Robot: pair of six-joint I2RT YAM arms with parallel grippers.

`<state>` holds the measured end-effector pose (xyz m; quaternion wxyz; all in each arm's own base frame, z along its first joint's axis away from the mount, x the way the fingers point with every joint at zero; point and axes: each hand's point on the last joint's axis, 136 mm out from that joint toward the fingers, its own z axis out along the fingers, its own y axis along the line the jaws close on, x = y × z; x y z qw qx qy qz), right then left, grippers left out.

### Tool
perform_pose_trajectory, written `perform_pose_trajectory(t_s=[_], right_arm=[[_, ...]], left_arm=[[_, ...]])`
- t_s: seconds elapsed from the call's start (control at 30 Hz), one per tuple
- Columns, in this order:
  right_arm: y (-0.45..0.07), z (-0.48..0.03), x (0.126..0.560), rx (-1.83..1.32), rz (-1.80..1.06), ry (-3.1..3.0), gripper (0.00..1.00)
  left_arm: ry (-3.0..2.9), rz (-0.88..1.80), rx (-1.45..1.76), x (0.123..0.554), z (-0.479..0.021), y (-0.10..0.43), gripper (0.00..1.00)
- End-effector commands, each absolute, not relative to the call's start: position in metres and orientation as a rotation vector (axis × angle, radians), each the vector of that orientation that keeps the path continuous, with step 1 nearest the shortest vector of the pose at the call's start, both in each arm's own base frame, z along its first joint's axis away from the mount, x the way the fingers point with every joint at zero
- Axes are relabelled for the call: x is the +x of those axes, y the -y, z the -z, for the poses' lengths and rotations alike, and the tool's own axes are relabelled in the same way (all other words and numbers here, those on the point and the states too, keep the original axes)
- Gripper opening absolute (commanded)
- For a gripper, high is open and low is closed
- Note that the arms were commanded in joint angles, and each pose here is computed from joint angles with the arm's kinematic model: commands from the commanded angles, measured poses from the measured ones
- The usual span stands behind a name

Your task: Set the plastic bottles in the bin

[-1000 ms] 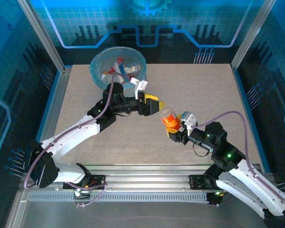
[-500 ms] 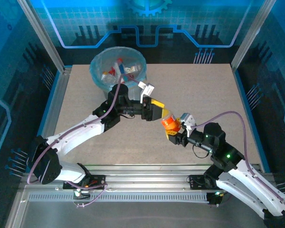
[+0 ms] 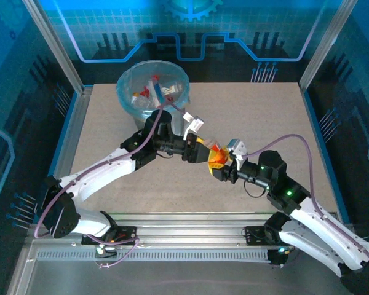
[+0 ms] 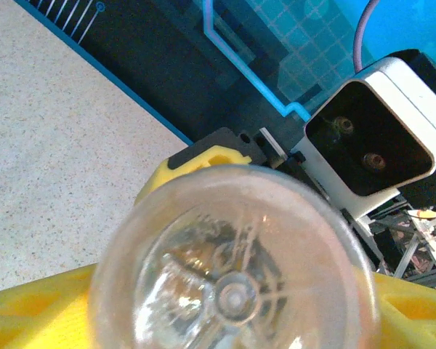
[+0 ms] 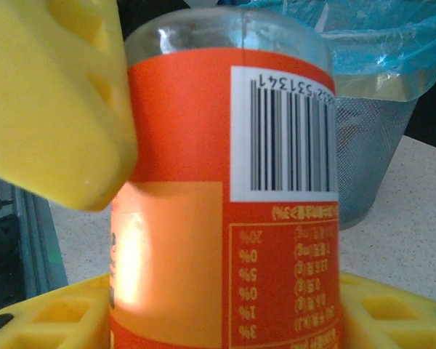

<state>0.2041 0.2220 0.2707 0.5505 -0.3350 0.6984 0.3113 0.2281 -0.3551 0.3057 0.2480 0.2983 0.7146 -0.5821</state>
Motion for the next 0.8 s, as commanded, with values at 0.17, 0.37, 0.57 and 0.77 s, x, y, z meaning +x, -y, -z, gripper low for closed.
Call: perform_pose_trajectory(t_s=[0.17, 0.37, 0.57, 0.77], right_arm=[[-0.255, -0.305, 0.214, -0.938, -0.747, -1.496, 0.51], [-0.255, -0.307, 0.217, -0.925, -0.731, -1.509, 0.51], [-0.247, -0.309, 0.216, -0.866, -0.73, -1.498, 0.51], [-0.246, -0.313, 0.22, -0.826, -0.725, -1.503, 0.63]], left_arm=[[-1.821, 1.485, 0.781, 0.235, -0.365, 0.347, 0.74], [-1.825, 1.441, 0.786, 0.235, -0.373, 0.343, 0.7], [-1.862, 1.435, 0.787, 0.231, -0.375, 0.34, 0.58], [-1.839, 1.392, 0.727, 0.233, -0.386, 0.331, 0.43]])
